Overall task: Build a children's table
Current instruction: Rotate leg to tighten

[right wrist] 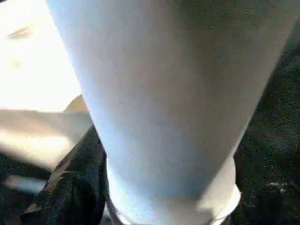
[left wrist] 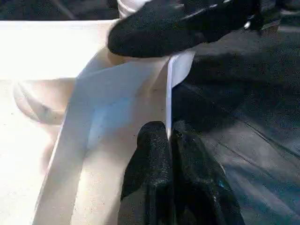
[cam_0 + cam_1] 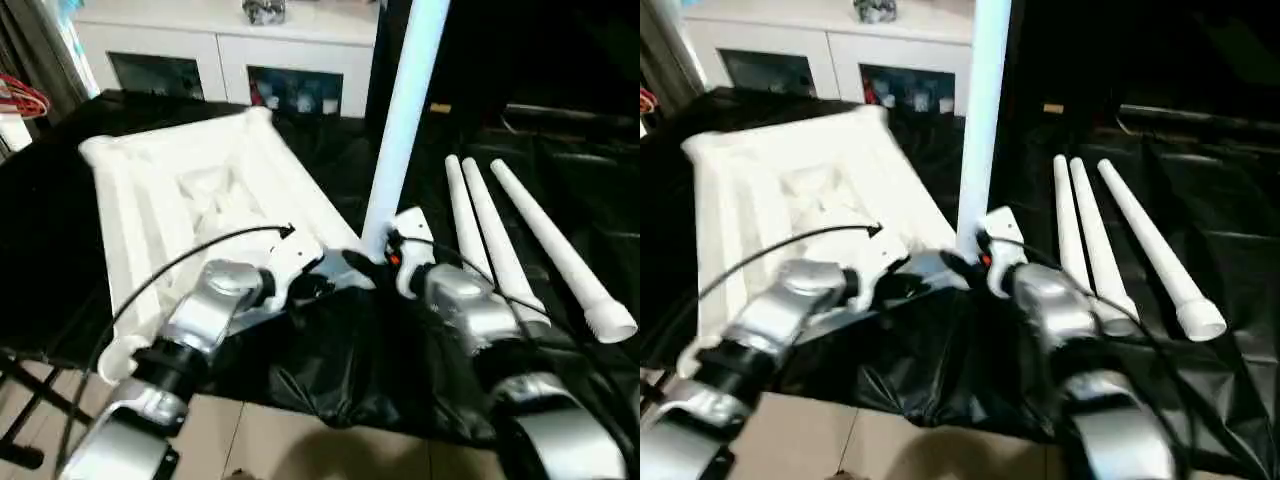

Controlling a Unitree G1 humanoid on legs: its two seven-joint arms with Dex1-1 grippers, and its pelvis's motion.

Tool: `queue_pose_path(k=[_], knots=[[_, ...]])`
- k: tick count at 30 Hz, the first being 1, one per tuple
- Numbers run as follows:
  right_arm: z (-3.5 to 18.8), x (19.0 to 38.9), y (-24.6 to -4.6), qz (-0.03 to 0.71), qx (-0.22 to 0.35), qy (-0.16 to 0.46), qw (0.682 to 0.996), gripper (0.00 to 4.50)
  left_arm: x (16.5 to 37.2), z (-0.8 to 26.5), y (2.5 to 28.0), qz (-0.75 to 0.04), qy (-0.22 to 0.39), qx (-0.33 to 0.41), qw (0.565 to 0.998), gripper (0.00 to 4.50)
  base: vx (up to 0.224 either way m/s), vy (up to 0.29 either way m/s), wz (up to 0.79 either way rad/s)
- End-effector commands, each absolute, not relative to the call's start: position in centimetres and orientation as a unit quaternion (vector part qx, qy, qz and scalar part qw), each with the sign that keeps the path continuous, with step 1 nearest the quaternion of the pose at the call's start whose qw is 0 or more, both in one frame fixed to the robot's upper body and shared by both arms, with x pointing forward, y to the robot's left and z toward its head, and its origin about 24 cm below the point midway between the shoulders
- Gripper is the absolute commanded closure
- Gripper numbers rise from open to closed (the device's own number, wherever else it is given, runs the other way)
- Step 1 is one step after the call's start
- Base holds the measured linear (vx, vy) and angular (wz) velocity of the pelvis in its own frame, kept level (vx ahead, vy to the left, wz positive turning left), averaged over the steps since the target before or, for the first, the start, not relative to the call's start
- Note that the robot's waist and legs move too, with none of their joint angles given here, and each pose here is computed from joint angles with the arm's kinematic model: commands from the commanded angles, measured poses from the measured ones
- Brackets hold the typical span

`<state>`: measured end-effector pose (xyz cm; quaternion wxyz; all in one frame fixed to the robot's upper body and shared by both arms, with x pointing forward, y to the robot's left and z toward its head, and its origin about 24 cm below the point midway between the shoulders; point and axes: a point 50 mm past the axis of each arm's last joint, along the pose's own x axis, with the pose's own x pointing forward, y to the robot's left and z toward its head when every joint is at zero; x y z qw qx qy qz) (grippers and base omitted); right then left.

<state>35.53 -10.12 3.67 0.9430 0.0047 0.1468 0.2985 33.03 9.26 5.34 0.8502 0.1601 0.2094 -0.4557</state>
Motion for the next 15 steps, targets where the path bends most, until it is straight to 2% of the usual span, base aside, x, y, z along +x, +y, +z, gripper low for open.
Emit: queue_pose_path(k=[1,3,4,5,9,10,15], knots=[[2.1,34.7,-7.6,0.309,0.006,0.181,0.934,1.69,33.5,7.4,7.0,-0.456,0.152,0.14,0.866,4.5,0.0,0.0,0.0],[2.4,34.9,-6.6,0.306,0.005,0.17,0.937,1.69,33.3,7.6,6.1,-0.457,0.143,0.133,0.868,4.5,0.0,0.0,0.0],[2.4,34.9,-6.4,0.309,0.01,0.168,0.936,1.13,33.3,7.6,5.9,-0.458,0.141,0.131,0.868,4.5,0.0,0.0,0.0],[2.5,34.9,-6.3,0.312,0.017,0.168,0.935,1.13,33.2,7.7,5.7,-0.46,0.14,0.131,0.867,4.5,0.0,0.0,0.0],[2.7,35.0,-6.6,0.321,0.017,0.162,0.933,0.9,32.9,7.6,5.6,-0.475,0.139,0.134,0.858,4.5,0.0,0.0,0.0],[2.7,35.1,-7.0,0.32,0.007,0.155,0.935,0.66,32.8,7.5,5.7,-0.483,0.139,0.134,0.854,4.5,0.0,0.0,0.0],[3.0,35.1,-8.1,0.345,-0.004,0.139,0.928,0.66,32.4,7.4,6.2,-0.508,0.139,0.141,0.838,4.5,0.0,0.0,0.0]])
